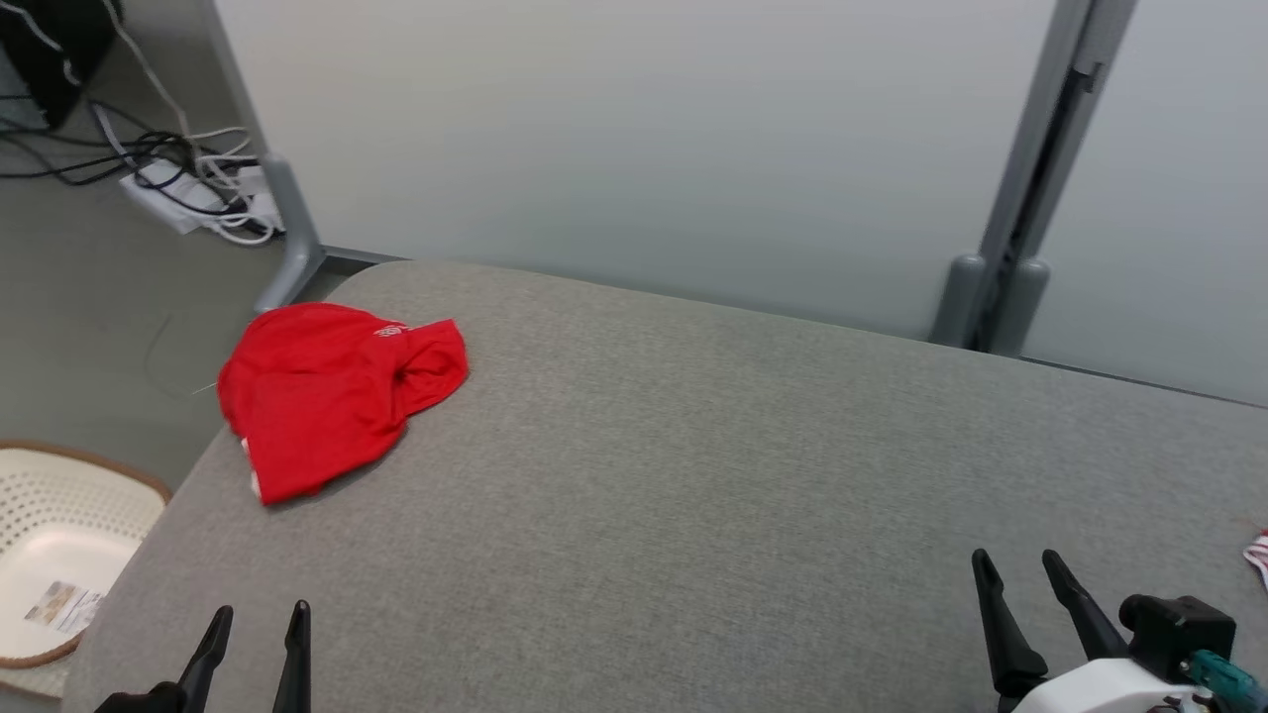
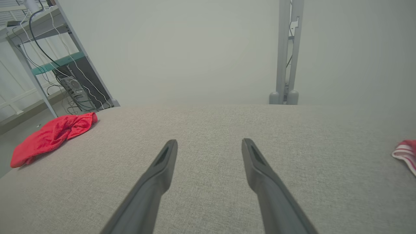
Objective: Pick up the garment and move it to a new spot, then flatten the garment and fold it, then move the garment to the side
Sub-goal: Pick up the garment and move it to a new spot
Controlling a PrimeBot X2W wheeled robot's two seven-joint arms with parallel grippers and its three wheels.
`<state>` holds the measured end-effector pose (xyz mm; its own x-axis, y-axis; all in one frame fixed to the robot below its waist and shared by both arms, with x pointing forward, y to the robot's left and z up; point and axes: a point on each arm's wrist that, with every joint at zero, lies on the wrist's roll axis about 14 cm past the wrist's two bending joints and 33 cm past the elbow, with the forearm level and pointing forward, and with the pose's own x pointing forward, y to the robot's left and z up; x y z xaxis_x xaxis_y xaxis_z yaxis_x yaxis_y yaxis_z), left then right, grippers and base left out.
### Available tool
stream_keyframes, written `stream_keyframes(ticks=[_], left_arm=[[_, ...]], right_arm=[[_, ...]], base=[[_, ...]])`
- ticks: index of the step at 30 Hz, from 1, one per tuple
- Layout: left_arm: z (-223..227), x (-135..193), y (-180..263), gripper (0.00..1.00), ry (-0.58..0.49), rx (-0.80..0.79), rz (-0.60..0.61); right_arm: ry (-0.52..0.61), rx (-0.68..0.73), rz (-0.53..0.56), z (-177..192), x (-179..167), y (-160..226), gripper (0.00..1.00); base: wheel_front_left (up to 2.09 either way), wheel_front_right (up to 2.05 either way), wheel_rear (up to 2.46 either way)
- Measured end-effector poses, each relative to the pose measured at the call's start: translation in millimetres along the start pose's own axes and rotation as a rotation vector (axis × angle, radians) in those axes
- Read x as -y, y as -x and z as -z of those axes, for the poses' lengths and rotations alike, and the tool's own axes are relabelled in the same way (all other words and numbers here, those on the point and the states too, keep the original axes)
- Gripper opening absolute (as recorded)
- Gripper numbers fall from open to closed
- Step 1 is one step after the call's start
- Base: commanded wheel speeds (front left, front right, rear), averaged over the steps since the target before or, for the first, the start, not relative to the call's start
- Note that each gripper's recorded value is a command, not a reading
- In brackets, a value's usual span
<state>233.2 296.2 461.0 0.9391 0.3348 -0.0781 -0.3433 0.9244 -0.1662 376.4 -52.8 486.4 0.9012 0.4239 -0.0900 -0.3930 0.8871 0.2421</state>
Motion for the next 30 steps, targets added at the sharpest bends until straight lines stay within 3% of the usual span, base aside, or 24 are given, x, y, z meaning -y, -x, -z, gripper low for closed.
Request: stream_keyframes(ticks=[8, 15, 25, 30], left_arm=[[1.0, -55.4, 48.2, 1.0, 0.03, 0.014, -0.205], [0.4, -66.2, 62.3, 1.0, 0.054, 0.019, -0.282], [-15.3, -65.9, 54.9, 1.0, 0.039, 0.057, -0.267], [-32.4, -44.2, 26.2, 1.0, 0.06, 0.063, -0.169]], right_arm=[[0.026, -0.046, -0.218, 10.2, -71.0, -29.9, 1.0], [0.033, -0.079, -0.311, 17.7, -100.5, -44.7, 1.0], [0.032, -0.063, -0.336, 17.0, -109.1, -48.5, 1.0], [0.034, -0.069, -0.329, 19.1, -106.3, -47.7, 1.0]], base=[[0.0, 0.0, 0.0], [0.0, 0.0, 0.0], [0.0, 0.0, 0.0], [0.0, 0.0, 0.0]])
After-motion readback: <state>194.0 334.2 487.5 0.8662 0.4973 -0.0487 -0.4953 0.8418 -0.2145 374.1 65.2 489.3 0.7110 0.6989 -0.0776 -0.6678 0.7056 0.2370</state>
